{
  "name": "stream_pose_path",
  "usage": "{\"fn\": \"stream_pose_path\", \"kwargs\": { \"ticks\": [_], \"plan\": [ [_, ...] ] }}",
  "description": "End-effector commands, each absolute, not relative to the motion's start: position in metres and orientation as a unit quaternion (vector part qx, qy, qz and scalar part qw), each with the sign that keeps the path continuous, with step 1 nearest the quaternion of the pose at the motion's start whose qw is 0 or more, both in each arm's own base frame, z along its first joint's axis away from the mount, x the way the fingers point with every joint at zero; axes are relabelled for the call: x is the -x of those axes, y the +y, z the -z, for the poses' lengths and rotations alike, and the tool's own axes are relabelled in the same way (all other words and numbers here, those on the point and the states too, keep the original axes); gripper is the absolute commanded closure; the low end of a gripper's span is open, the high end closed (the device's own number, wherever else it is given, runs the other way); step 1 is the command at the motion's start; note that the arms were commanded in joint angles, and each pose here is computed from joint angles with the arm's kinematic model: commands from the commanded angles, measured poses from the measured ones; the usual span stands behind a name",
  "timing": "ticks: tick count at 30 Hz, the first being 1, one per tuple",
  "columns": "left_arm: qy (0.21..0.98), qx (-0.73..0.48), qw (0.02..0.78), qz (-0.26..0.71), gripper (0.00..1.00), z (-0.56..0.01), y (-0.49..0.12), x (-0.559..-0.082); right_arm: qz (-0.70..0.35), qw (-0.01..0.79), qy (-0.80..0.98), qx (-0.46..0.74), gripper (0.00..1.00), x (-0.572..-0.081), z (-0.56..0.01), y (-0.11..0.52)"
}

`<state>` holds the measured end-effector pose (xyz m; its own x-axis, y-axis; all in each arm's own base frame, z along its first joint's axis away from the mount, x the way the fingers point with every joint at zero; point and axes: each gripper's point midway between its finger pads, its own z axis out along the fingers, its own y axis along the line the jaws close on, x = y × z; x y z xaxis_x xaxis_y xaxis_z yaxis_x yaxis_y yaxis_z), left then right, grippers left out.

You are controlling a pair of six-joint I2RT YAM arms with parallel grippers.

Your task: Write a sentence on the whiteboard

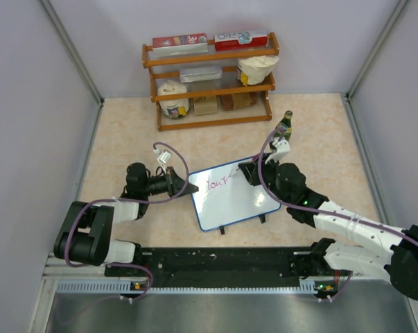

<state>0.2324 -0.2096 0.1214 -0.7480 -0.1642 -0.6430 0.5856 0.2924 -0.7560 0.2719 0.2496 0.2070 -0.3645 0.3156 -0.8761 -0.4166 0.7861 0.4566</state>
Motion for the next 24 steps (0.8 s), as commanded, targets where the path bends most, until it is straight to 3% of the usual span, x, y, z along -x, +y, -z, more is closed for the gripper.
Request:
{"fn": "stream_pose_path", "kwargs": {
  "ticks": [1,24],
  "plan": [
    [0.739,-0.162,0.342,0.558,1.00,-0.112,-0.209,-0.238,-0.328,0.568,0.754,0.037,1.00,-0.274,-0.209,0.249],
    [0.739,-0.162,0.342,0.558,1.00,-0.112,-0.209,-0.238,-0.292,0.563,0.773,0.018,1.00,-0.278,-0.191,0.236]
  ]
}}
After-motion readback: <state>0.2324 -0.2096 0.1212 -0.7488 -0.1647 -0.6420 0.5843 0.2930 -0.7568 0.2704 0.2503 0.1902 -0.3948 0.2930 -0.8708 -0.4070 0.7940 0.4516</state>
